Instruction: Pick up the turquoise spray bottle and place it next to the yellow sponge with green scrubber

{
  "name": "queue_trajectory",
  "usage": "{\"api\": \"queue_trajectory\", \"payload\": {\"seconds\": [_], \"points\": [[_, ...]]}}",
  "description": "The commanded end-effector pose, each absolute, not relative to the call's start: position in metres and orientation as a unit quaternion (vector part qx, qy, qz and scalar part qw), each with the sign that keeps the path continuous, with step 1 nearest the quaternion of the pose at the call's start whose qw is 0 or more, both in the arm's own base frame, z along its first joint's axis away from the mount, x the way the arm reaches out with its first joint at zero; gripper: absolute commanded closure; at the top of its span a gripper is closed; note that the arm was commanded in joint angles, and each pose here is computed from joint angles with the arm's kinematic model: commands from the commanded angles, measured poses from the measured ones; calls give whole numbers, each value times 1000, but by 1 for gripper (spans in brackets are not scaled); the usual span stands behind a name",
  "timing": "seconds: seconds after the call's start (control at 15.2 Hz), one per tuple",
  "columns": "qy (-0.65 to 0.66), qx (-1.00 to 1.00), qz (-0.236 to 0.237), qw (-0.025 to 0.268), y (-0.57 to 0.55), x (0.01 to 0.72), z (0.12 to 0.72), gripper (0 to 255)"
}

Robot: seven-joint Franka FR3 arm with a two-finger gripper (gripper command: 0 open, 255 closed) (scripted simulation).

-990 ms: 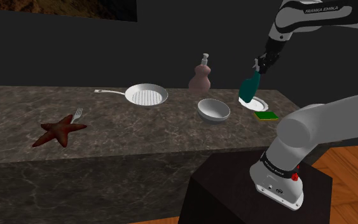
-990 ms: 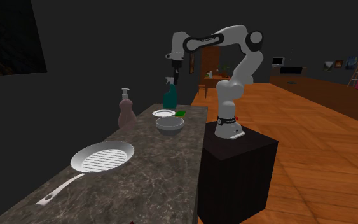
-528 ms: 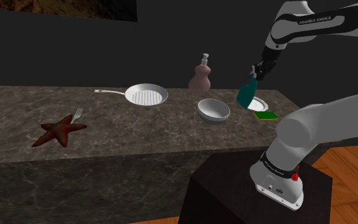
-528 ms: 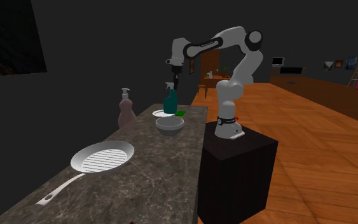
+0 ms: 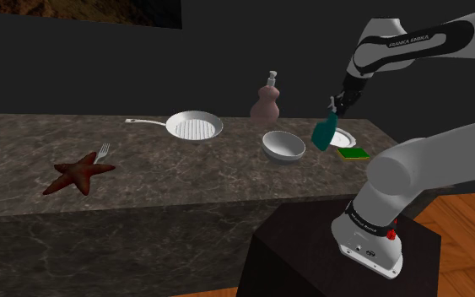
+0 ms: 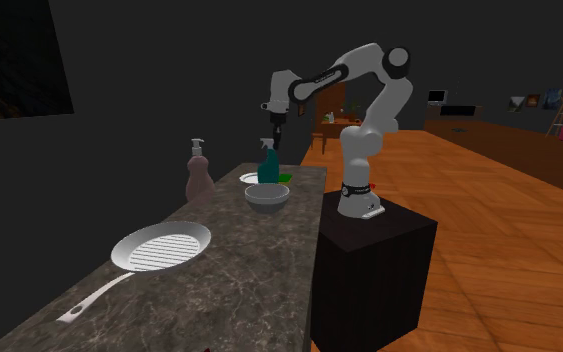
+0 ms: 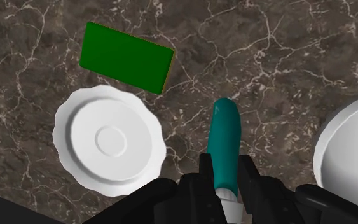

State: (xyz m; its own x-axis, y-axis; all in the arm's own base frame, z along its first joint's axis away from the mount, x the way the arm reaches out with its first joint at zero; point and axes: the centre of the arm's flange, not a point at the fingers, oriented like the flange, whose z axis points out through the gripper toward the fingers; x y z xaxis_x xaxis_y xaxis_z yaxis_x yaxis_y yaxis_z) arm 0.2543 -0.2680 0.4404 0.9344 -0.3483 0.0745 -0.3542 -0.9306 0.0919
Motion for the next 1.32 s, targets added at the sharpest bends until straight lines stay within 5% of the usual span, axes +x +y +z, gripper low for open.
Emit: {"api": "queue_trajectory", "payload": {"seconds": [0.0,0.59,0.66,1.25], "points": [[-179,982,29,52,-268,255,429,255],[-179,982,29,52,-268,255,425,255],[-179,982,29,52,-268,255,425,0],[-179,982,29,52,-262,253,474,0]]}}
